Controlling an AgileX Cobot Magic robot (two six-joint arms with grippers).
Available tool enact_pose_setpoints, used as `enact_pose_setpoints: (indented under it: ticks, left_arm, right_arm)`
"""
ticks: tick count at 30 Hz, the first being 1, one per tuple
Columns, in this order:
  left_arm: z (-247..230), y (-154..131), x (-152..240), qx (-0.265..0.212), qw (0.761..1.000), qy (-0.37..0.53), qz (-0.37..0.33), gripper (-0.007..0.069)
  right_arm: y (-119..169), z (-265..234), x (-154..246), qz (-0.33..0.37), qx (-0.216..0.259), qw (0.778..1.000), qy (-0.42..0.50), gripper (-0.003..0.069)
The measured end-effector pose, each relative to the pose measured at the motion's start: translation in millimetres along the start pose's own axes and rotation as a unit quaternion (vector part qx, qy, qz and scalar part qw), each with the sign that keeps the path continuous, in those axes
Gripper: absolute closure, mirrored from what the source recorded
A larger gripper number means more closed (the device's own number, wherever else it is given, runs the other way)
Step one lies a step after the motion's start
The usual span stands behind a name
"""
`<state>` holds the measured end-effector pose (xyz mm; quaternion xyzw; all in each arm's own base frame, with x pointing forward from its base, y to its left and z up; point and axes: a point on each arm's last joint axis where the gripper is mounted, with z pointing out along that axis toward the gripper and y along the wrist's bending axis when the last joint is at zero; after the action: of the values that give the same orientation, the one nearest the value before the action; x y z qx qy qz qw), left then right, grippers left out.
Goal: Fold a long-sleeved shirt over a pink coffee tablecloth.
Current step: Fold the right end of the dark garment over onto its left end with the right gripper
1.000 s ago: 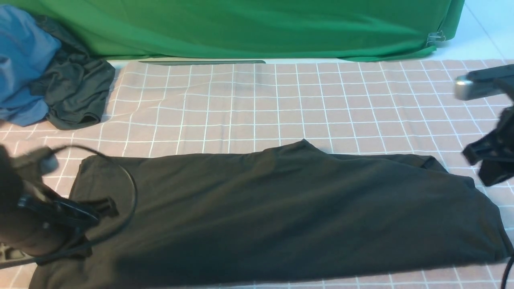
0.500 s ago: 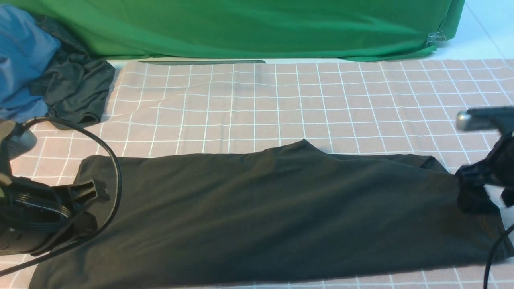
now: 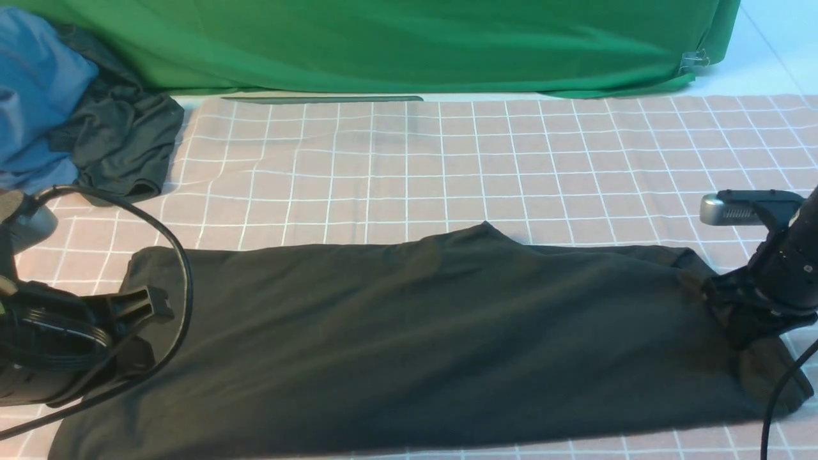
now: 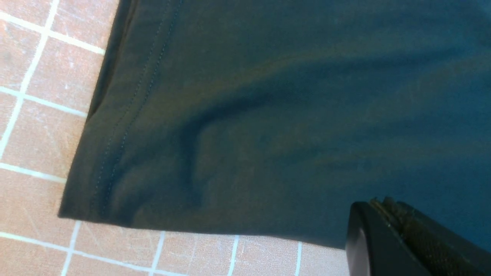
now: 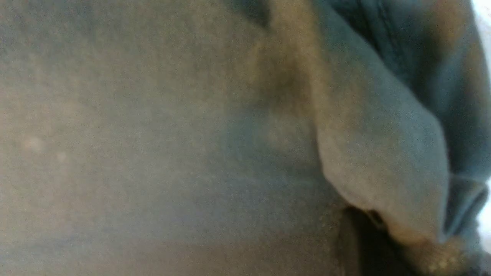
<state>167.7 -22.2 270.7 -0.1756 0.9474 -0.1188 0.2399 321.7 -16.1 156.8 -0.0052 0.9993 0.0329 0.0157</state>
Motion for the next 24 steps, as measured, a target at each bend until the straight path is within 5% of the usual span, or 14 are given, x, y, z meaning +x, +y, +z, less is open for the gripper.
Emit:
enact_pose_setpoints:
  ticks: [7,11,17,24]
  left_arm:
    - [-0.2,-0.1,-0.2,0.000,1.000,0.000,0.000,0.0612]
    - [-0.3,-0.2,-0.2,0.000,1.000,0.000,0.000,0.0612]
    - [-0.3,-0.2,-0.4,0.001,1.000,-0.001,0.000,0.0612]
    - [-0.5,-3.1,-1.3,0.016,1.000,-0.006,-0.011,0.0612]
  right_arm:
    - [-47.2,-58.8,15.3,0.084,0.063,0.994,-0.027,0.0529]
    - [-47.8,-98.8,17.3,0.096,0.070,0.992,-0.051,0.0529]
    - [-2.8,-151.6,8.6,0.074,-0.002,0.989,-0.124,0.0529]
    - [95.9,-176.3,0.9,-0.004,-0.133,0.976,-0.172,0.0529]
